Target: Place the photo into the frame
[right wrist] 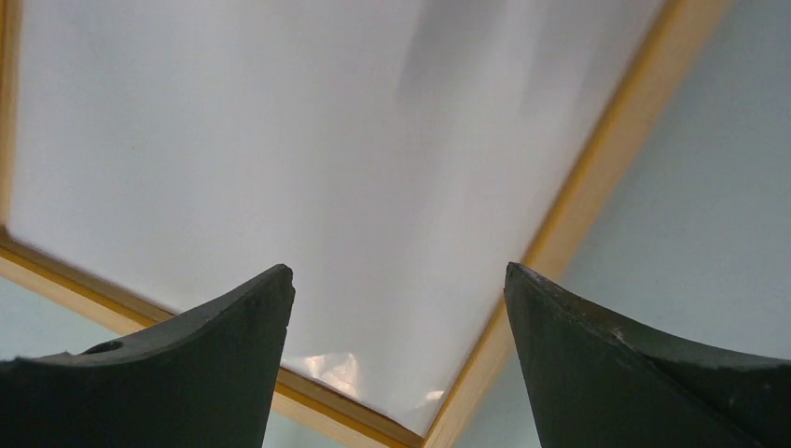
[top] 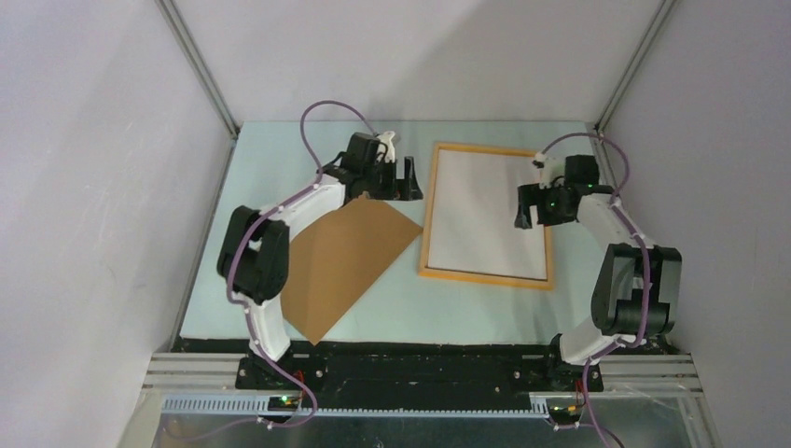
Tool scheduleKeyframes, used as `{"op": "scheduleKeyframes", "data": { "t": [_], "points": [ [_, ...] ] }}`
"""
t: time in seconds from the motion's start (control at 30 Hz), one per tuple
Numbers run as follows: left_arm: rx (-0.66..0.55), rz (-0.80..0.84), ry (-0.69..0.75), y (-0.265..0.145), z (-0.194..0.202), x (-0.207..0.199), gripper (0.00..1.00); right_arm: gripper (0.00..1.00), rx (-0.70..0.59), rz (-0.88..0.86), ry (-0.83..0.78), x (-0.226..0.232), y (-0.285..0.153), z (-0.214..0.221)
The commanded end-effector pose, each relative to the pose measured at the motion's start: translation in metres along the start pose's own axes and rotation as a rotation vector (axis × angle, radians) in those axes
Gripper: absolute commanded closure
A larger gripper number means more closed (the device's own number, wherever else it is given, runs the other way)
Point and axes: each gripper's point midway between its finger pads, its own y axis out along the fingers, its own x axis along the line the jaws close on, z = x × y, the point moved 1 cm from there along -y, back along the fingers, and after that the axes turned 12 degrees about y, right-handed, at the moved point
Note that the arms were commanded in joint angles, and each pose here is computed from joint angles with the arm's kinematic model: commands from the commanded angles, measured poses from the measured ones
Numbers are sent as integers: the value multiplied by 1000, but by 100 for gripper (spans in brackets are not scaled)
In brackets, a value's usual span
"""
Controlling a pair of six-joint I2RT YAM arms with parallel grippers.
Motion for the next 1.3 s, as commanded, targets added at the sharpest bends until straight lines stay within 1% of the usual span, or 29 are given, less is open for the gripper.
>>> {"op": "scheduleKeyframes", "data": {
  "t": [0.0,0.17,0.3,0.47,0.6,0.87,1.27],
  "points": [
    [-33,-45,157,-43,-7,9,0,13,-39,106,-195,8,5,-7],
    [-7,-83,236,-73,8,23,0,13,-11,152,-341,29,22,5],
    [3,-146,258,-96,17,43,0,13,13,162,-437,47,36,15],
    [-12,-218,227,-123,19,73,0,13,28,189,-494,55,45,22],
    [-32,-251,187,-139,17,89,0,13,36,199,-531,61,50,28],
    [-40,-266,127,-148,18,106,0,13,53,192,-582,76,58,39],
    [-50,-280,73,-158,22,121,0,13,70,212,-625,83,66,47]
  ]
}}
